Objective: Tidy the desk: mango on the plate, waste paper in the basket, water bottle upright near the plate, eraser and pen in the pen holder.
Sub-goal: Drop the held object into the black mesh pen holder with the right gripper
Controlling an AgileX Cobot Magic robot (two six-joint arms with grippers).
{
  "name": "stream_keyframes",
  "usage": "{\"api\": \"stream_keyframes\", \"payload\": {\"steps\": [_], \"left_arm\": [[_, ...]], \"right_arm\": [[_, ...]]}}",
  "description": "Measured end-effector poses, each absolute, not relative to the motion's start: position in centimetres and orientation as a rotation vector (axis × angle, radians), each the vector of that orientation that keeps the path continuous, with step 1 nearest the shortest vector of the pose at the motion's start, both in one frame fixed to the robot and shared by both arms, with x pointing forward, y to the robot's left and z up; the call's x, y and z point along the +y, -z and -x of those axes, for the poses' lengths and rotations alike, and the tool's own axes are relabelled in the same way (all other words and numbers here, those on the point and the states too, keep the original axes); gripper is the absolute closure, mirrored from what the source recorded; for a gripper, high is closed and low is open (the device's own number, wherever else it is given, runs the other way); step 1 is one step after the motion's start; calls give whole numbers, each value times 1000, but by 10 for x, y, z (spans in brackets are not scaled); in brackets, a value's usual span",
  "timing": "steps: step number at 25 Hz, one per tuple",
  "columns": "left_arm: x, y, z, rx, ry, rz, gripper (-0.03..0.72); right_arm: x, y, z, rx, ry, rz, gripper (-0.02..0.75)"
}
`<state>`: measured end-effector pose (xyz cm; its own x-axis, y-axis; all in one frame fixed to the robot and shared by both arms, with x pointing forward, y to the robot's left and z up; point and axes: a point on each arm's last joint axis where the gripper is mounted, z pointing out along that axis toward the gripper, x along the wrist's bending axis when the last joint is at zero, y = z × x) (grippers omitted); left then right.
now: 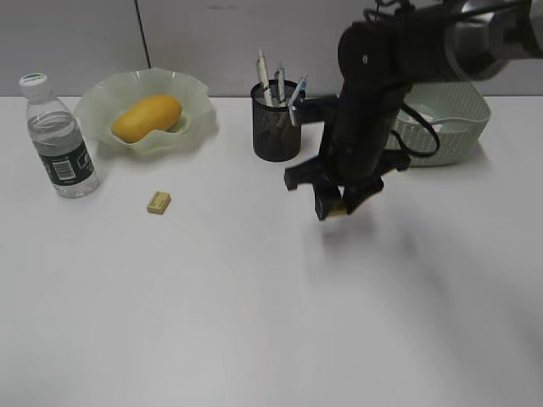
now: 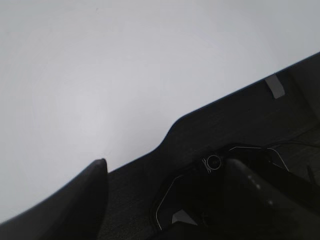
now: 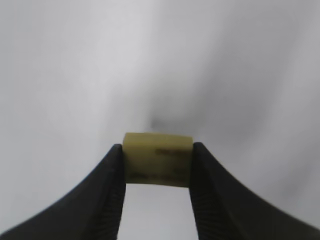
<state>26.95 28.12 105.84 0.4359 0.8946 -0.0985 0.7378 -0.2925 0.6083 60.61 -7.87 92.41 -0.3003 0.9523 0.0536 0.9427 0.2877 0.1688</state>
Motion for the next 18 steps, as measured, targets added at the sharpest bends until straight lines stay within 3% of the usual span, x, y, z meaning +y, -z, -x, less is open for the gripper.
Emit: {"api": "stream_keyframes", "payload": {"steps": [7, 10, 14, 18], "left_arm": [[281, -1058, -270, 1368, -354, -2108, 145], [282, -1058, -270, 1368, -362, -2109, 145], [283, -1058, -270, 1370, -376, -2112, 145], [283, -1058, -271, 1369, -376, -2111, 145]], "right_arm": [[-53, -1023, -652, 2308, -696, -1668, 422], [-46, -1048, -665, 2244, -825, -1616, 422], [-38, -1053, -679, 2195, -914, -1579, 422], [-31, -1033, -693, 2167, -934, -1577, 422]]}}
